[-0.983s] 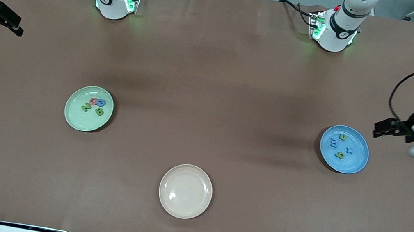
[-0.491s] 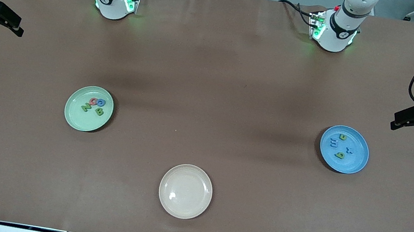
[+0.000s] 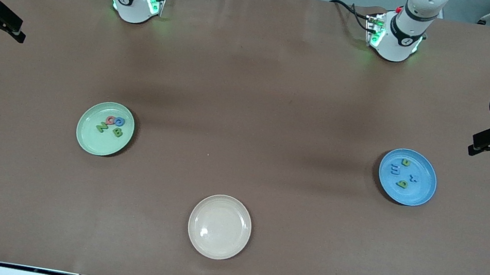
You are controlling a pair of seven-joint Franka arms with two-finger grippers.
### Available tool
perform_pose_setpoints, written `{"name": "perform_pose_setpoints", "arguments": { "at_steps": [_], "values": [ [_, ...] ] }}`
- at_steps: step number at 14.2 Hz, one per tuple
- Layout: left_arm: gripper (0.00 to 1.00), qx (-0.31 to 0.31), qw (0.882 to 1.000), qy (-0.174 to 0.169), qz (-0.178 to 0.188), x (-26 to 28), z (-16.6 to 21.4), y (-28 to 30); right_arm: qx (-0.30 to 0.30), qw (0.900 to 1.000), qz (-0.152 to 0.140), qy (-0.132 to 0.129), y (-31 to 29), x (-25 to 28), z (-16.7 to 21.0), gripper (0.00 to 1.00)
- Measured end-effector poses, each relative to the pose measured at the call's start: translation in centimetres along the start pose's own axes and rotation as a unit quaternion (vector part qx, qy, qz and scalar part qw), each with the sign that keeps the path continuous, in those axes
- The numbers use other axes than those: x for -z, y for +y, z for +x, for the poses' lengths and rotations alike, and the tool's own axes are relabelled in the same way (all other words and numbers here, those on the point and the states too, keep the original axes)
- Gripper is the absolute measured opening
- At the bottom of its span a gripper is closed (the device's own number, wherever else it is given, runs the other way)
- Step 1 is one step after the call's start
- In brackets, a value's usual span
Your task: Sort upper and lower case letters into plates
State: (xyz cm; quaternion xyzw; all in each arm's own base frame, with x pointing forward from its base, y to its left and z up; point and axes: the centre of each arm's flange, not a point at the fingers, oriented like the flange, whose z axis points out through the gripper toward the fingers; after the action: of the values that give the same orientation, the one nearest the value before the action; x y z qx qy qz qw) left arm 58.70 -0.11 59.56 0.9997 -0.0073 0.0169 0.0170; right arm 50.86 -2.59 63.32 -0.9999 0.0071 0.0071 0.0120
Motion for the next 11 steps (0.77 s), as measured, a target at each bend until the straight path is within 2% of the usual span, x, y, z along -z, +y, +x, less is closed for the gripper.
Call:
{"name": "perform_pose_setpoints", "arguments": {
  "at_steps": [7,11],
  "values": [
    [1.00,0.007,1.000,0.001,0.003,0.0,0.2,-0.9,0.000,1.000,-0.001,0.000,0.0,-0.1,1.0,1.00],
    [1.00,-0.001,1.000,0.000,0.022,-0.5,1.1,0.8,0.000,1.000,-0.001,-0.003,0.0,-0.4,1.3,1.00]
  ]
}}
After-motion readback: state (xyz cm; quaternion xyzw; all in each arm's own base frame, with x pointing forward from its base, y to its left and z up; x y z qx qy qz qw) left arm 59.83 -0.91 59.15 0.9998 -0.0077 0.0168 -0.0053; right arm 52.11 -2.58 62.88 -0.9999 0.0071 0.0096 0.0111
